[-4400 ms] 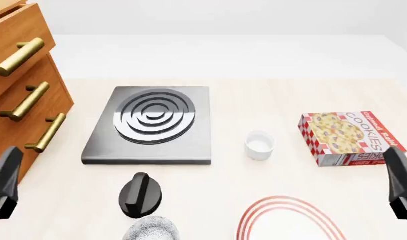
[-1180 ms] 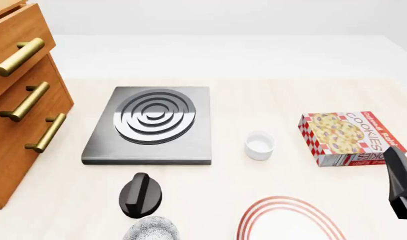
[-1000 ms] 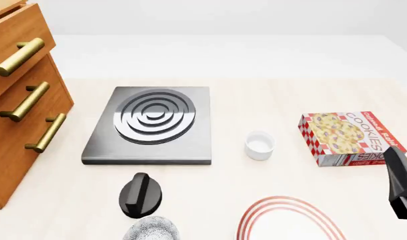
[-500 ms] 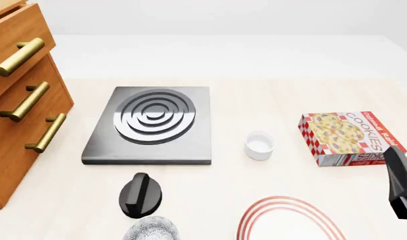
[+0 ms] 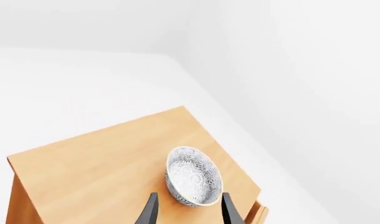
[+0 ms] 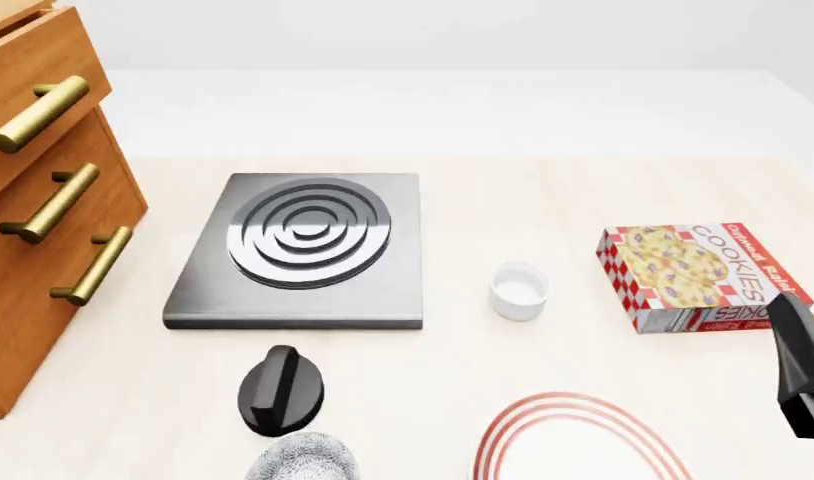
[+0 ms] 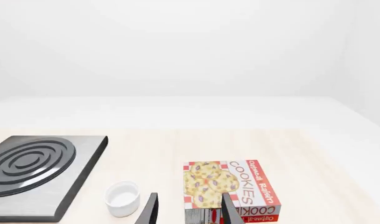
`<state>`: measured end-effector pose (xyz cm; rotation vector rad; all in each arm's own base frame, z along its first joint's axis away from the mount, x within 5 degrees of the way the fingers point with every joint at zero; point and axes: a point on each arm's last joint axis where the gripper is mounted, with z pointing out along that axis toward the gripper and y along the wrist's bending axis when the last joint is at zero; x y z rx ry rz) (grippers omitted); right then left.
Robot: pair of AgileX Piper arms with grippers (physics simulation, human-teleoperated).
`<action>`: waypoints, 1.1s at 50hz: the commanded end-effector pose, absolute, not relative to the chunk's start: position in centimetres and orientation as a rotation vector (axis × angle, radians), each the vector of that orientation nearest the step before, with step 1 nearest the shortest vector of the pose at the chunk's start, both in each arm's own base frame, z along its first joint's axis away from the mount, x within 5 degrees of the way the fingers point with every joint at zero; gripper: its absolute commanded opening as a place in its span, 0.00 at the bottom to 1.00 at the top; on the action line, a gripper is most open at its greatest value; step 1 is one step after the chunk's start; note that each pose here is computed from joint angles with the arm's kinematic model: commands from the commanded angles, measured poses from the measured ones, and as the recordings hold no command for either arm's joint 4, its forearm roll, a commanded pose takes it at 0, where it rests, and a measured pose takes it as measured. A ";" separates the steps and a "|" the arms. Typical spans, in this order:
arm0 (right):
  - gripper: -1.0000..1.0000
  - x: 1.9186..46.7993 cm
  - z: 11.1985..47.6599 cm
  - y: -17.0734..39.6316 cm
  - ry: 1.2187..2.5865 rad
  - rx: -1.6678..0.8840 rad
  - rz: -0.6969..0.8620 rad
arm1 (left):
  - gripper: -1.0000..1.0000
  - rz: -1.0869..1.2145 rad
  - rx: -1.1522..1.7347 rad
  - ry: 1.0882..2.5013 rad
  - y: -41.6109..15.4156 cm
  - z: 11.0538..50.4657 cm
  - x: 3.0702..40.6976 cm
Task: Pick the akita bowl on the wooden cabinet and place it on the plate.
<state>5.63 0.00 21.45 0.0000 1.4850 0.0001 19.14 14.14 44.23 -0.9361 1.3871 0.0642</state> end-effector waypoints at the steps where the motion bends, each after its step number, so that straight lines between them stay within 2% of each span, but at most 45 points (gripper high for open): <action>1: 1.00 5.6 21.5 0.0 1.485 0.000 0.000 | 1.00 0.050 -0.969 1.394 15.1 43.7 20.3; 55: 1.00 5.6 21.5 0.0 1.485 0.000 0.000 | 1.00 -0.005 -1.052 1.432 17.6 40.7 24.1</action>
